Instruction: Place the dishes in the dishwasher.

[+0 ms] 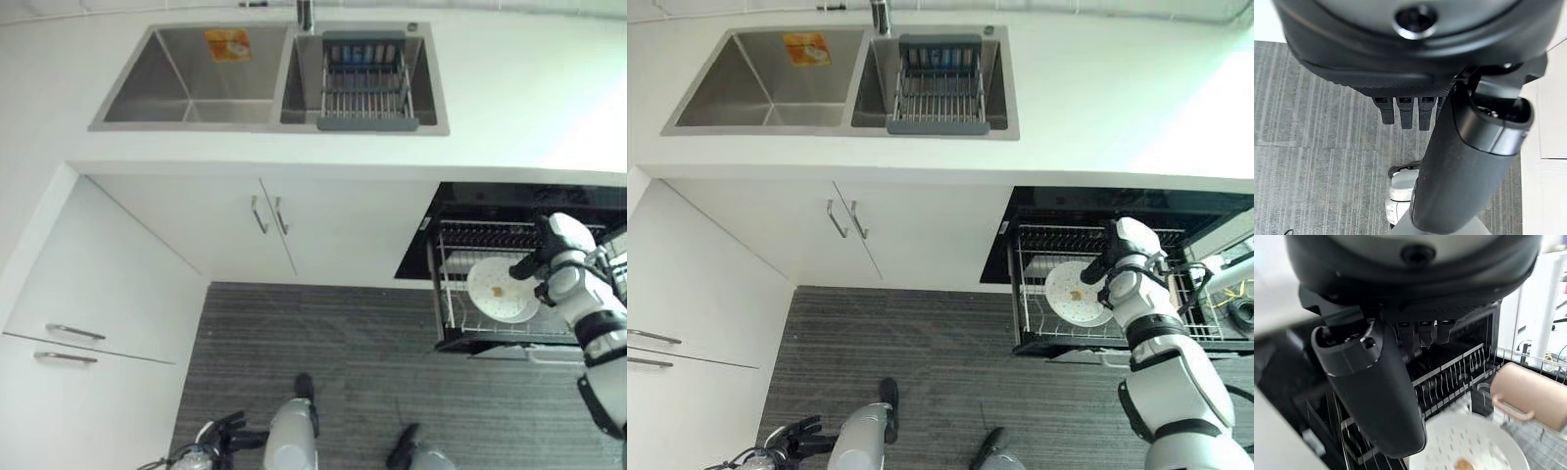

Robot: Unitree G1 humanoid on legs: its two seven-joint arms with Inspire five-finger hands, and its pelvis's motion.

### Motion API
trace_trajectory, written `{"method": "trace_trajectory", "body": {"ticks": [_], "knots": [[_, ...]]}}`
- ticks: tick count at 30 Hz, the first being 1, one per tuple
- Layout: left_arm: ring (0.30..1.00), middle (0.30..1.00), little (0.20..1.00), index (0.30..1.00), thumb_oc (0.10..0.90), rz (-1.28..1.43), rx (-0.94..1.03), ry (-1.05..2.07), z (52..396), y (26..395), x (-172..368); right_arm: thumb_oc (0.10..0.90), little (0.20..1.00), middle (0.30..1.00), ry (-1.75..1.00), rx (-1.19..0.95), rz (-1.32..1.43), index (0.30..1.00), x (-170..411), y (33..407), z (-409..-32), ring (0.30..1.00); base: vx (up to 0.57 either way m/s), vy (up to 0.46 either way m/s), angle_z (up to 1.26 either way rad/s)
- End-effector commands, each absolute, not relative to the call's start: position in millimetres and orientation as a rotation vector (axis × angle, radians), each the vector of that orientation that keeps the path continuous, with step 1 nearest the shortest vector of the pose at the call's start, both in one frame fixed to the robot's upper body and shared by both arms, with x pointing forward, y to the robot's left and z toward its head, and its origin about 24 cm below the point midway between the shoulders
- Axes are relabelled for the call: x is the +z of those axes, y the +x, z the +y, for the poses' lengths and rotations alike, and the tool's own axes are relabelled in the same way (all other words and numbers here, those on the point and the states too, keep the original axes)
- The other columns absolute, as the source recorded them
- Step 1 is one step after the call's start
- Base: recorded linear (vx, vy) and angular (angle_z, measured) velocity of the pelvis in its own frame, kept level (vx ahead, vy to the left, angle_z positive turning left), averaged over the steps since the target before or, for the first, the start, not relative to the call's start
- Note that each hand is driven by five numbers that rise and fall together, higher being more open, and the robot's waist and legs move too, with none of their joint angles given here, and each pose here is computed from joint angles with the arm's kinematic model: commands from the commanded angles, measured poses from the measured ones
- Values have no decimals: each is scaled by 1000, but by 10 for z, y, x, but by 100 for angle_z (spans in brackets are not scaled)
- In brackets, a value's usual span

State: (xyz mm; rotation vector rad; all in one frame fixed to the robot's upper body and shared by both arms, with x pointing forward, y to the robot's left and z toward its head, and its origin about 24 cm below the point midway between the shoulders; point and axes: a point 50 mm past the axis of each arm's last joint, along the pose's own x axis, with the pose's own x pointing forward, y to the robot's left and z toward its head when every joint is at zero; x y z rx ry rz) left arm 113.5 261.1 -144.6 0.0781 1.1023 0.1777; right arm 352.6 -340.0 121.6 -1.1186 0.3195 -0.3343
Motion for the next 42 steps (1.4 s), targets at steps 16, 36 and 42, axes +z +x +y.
{"method": "trace_trajectory", "body": {"ticks": [16, 36, 42], "knots": [[900, 900, 900, 900, 800, 1215, 284, 85, 2747, 672, -1517, 800, 900, 900, -606, -748, 290, 900, 993, 2752, -3905, 900, 24, 7, -22], [900, 900, 900, 900, 800, 1285, 258, 94, 2501, 587, -1635, 400, 300, 300, 789, -1083, 596, 300, -603, 2151, -3338, 300, 25, -7, -5], [900, 900, 900, 900, 800, 1332, 312, 49, 2446, 433, -1676, 400, 300, 300, 968, -1187, 631, 300, -828, 1964, -3264, 300, 74, 14, 17]]}}
